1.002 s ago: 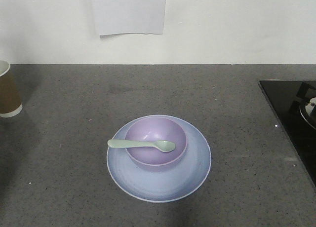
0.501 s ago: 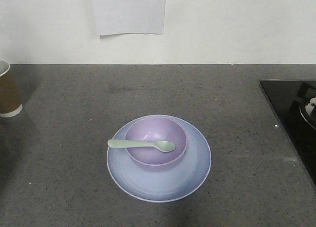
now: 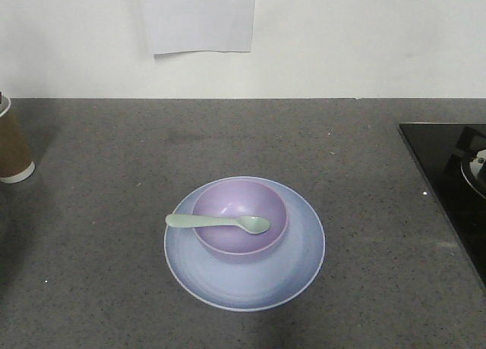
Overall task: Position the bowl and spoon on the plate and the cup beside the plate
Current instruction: 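Move the left gripper down over the brown paper cup rim, then grip the cup rim with the left gripper and lift it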
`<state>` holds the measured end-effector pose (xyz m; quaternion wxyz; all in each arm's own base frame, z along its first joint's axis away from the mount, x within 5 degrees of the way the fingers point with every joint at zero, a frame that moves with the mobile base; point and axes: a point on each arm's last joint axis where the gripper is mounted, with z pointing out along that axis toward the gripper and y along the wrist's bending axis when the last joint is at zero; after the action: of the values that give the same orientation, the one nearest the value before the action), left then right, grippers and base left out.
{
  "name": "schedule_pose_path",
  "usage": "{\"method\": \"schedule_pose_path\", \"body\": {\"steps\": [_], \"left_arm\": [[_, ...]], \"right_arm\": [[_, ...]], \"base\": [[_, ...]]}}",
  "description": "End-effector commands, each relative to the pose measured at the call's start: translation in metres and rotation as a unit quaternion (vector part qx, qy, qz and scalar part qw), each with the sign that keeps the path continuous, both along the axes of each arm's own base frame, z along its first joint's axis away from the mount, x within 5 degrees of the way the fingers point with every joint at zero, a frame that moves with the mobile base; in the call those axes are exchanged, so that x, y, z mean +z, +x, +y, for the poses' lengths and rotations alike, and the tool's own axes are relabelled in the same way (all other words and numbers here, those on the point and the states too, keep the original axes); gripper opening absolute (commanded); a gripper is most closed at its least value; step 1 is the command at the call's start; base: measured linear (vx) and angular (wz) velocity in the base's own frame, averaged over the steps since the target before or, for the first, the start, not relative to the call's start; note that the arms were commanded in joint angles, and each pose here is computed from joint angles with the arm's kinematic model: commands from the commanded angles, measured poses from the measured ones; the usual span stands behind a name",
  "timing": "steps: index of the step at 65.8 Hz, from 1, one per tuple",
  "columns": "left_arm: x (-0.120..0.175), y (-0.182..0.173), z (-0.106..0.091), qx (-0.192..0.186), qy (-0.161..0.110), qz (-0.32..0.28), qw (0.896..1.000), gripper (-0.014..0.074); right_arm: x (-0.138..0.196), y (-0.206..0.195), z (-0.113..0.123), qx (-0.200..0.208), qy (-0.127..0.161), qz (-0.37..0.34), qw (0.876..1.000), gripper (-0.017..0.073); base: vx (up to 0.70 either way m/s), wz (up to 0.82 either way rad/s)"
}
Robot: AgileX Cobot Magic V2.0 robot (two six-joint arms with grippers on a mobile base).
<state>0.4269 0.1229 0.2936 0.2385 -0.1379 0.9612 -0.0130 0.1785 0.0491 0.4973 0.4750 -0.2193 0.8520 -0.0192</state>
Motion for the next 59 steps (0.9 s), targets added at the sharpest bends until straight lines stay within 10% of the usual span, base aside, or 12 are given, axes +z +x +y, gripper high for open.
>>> {"method": "schedule_pose_path", "body": {"steps": [1,33,59], "left_arm": [[0.047,-0.013,-0.009,-0.015,0.010,-0.064,0.998,-0.0008],[0.158,-0.097,-0.102,-0.202,-0.047,-0.153,0.966,-0.0008],[0.108,-0.110,-0.164,-0.290,-0.072,-0.056,0.953,-0.0008]], "right_arm": [[0.013,-0.003,-0.003,0.000,0.006,-0.047,0.999,-0.0006],[0.012,-0.004,-0.003,-0.006,0.013,-0.036,0.999,-0.0006],[0.003,0.005,0.000,-0.008,0.003,0.001,1.000,-0.0006]], "base": [[0.00,0.00],[0.00,0.00],[0.00,0.00]]}}
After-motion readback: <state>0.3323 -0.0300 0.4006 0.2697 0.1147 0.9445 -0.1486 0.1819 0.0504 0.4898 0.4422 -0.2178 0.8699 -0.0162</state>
